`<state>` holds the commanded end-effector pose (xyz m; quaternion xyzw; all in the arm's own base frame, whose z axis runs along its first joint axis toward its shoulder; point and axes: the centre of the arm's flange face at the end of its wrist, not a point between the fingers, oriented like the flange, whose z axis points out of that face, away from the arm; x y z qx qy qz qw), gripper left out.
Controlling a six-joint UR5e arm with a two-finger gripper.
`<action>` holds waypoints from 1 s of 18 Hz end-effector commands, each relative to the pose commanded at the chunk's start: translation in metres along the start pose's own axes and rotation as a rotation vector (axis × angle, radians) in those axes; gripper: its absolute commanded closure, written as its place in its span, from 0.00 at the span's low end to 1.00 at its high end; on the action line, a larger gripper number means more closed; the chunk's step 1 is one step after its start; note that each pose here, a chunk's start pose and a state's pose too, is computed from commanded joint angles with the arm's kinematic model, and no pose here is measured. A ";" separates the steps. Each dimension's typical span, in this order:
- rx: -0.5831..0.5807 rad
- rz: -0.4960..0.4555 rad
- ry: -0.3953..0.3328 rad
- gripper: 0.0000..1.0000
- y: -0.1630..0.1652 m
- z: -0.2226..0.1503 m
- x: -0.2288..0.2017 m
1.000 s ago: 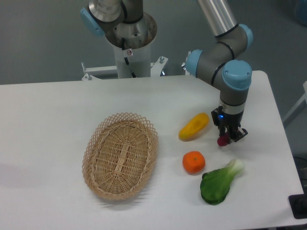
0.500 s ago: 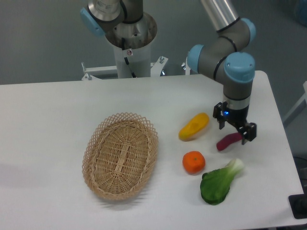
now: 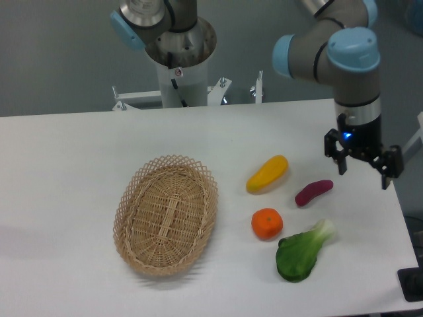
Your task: Place the sweet potato on the table
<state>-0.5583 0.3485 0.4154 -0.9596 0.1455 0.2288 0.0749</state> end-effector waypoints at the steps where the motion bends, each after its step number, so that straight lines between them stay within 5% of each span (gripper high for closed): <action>1: -0.005 0.009 0.016 0.00 0.005 -0.009 -0.003; 9: -0.014 0.280 0.153 0.00 0.073 -0.017 0.002; 18: -0.009 0.280 0.153 0.00 0.076 -0.018 0.010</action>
